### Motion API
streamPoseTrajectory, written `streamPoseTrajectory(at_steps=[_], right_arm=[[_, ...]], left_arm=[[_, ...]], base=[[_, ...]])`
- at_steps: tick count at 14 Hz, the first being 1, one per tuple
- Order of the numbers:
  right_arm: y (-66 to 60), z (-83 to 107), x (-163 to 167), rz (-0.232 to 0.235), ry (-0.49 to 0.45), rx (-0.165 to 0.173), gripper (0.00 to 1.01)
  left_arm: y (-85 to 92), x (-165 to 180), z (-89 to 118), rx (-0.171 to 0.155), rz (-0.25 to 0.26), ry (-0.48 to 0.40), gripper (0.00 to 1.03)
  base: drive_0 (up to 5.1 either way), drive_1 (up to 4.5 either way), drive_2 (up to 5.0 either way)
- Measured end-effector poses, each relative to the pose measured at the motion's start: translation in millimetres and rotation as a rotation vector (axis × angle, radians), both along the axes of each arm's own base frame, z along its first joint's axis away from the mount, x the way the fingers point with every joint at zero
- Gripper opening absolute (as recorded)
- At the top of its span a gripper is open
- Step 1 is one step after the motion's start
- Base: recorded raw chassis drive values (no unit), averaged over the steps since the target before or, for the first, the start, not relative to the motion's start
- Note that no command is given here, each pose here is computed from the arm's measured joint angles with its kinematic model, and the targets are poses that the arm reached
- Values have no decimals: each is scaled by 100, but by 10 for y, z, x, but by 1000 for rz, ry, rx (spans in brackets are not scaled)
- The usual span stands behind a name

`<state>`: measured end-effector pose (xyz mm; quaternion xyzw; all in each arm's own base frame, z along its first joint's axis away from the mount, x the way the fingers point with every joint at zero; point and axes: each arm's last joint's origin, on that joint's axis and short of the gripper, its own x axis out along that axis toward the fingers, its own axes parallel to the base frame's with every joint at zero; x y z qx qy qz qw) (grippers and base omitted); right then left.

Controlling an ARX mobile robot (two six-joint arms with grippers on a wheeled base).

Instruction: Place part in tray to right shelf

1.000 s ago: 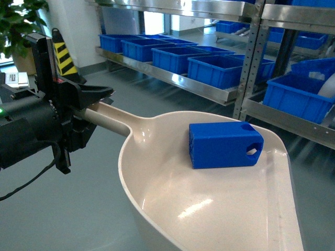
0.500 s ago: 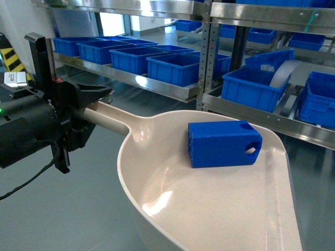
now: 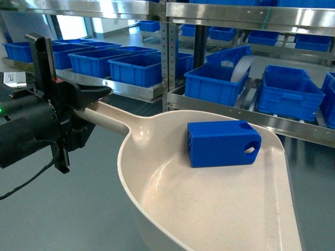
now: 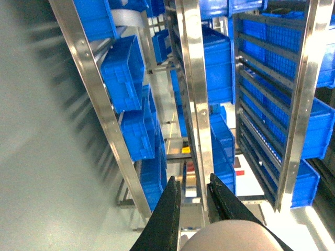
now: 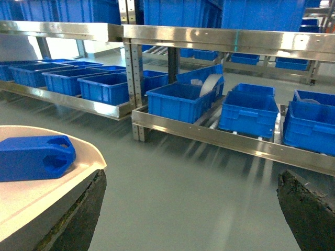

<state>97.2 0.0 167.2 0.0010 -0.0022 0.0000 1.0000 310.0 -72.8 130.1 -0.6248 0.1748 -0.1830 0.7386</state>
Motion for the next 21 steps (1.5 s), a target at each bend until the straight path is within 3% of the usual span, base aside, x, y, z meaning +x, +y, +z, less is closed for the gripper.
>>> streamPoseTrajectory(at_steps=[21], right_arm=[[0,0,0,0,0,0,98]], left_arm=[[-36,-10,0,-1,-20,0,13]], base=[[-153,-153,-153]])
